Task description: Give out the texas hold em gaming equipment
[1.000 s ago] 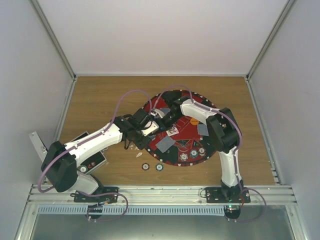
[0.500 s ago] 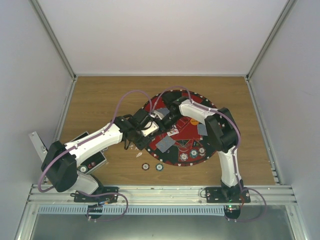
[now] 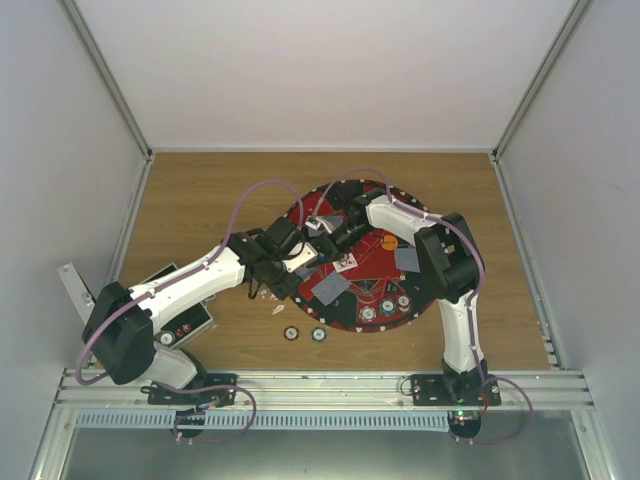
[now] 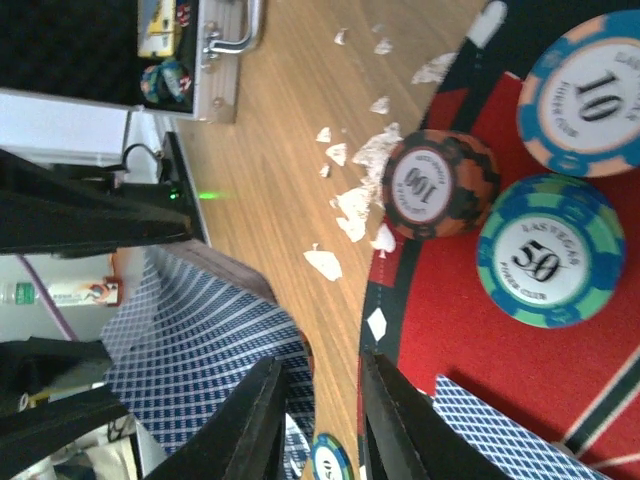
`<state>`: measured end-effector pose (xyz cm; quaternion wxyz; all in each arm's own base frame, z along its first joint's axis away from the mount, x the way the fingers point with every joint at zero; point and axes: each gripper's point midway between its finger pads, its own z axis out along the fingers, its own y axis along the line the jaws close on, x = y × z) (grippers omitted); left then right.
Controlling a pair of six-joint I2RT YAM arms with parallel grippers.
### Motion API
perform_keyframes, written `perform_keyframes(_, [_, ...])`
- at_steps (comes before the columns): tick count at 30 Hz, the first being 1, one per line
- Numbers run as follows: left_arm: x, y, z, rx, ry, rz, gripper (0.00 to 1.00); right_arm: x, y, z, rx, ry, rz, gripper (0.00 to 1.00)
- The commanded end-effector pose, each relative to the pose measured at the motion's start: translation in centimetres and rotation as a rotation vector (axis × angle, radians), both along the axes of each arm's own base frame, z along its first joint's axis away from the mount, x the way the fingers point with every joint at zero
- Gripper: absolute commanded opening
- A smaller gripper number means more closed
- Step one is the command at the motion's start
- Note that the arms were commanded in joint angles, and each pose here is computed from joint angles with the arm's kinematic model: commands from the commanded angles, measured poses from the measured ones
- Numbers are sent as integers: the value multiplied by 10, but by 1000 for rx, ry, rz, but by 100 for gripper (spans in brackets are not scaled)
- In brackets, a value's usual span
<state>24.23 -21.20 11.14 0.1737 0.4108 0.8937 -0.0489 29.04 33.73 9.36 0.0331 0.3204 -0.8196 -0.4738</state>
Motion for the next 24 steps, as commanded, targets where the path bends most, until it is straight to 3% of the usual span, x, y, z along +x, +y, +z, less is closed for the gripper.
perform_keyframes(1, [7,-4,8,-31,-39,6,56,-9,4,23,101,17,30,16])
perform_keyframes(4, [7,-4,8,-29,-37,7,56,-12,4,28,119,16,34,2])
perform_keyframes(9, [7,-3,8,-29,-40,8,56,-5,-9,23,68,-19,-4,0])
perform_keyframes(13, [8,-3,8,-28,-40,9,56,24,-38,26,-4,-109,-113,0])
perform_keyframes(20, [7,-1,8,-21,-43,15,56,112,-130,58,-391,-520,-475,1])
perform_keyframes(24, [7,-2,7,-26,-38,14,56,128,-170,77,-615,-798,-573,1])
